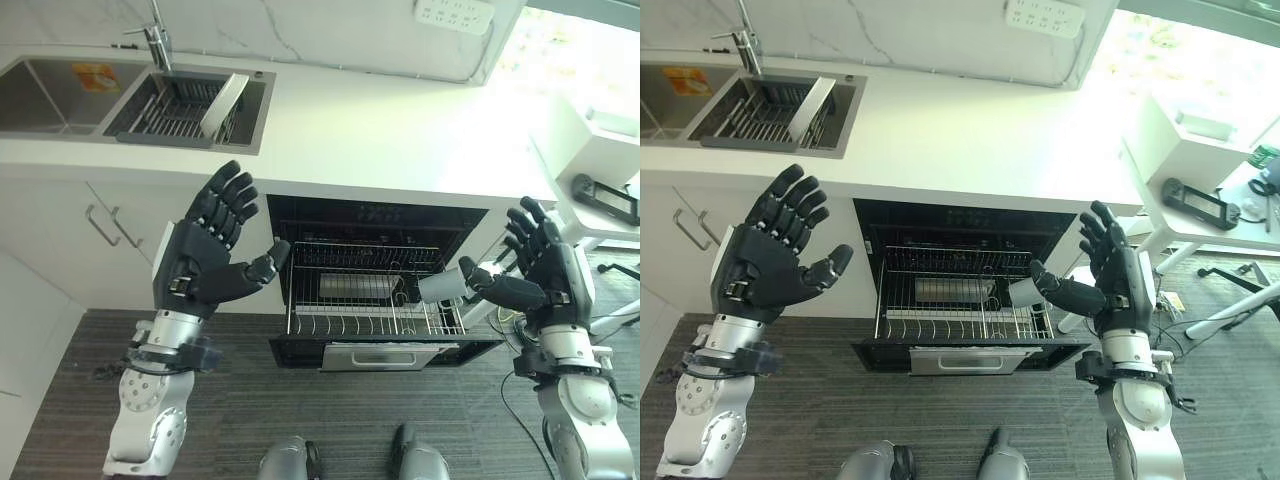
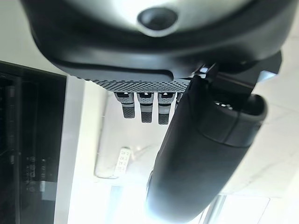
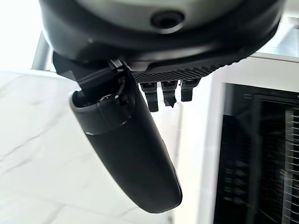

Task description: Place the dishes in the dishwasher.

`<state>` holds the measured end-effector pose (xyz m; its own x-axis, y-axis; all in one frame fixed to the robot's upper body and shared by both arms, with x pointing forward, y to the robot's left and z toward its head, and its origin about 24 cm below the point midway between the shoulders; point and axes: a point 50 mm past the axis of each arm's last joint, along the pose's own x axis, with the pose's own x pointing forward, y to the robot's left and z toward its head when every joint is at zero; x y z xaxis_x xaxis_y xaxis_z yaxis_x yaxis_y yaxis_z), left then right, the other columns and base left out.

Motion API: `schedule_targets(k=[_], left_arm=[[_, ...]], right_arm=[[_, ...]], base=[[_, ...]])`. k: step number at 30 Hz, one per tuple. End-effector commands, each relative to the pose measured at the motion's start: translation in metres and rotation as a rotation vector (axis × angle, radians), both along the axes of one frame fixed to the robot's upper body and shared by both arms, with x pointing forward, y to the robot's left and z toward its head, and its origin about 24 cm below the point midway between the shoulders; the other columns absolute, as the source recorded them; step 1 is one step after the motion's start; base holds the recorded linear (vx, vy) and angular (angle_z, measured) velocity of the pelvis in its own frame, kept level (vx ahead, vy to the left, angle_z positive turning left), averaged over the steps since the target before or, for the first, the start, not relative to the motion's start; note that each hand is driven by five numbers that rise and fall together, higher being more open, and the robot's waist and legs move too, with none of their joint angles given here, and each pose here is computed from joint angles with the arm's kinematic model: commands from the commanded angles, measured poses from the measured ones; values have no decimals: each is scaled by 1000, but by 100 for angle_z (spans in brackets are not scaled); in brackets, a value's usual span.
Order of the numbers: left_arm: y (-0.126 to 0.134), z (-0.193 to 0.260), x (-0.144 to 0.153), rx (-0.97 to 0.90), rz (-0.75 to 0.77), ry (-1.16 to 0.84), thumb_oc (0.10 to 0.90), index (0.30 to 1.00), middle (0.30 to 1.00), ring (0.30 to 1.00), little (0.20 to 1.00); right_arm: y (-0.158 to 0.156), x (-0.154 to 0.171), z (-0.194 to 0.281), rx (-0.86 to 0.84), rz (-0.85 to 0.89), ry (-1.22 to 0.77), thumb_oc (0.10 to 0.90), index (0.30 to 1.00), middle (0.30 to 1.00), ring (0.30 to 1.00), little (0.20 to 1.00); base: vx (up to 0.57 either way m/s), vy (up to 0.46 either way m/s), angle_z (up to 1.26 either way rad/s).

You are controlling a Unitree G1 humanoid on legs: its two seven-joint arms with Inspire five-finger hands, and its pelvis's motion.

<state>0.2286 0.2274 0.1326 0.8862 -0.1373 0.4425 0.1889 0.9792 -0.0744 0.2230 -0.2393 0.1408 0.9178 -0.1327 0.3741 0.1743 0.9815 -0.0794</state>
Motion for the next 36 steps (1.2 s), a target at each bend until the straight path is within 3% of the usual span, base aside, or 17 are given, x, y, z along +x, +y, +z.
schedule_targets(k=[1,7,10,15,25,30,36], left_arm=[[-19,60,-5,7,-124,-333,800,900,900,900,900],[-8,52,-12,-90,-69,-306,800,900,900,900,900],[-20,52,-14,-30,-97,-303,800,900,900,900,900],[-12,52,-22,-14,-63,-294,800,900,900,900,900],[-10,59,-11,-30,-64,-329,800,900,900,900,900],[-6,62,-8,0,-87,-310,800,900,900,900,900],[-5,65,-6,35,-50,-301,800,900,900,900,900]], right_arm=[[-7,-4,58,-92,-56,-326,800,900,900,900,900],[-16,-14,53,-90,-43,-303,800,900,900,900,900],[-18,-16,60,-104,-60,-318,800,900,900,900,900],[-17,-16,68,-108,-31,-304,800,900,900,900,900],[-21,-8,76,-119,-73,-310,800,900,900,900,900],[-29,-22,61,-33,-80,-297,800,900,900,900,900],[-14,-8,53,2,-6,-281,800,900,900,900,900]], base=[[5,-100,-16],[156,-186,-5],[157,-159,-5],[110,138,-1],[99,448,-40],[59,591,-9],[24,336,-29]])
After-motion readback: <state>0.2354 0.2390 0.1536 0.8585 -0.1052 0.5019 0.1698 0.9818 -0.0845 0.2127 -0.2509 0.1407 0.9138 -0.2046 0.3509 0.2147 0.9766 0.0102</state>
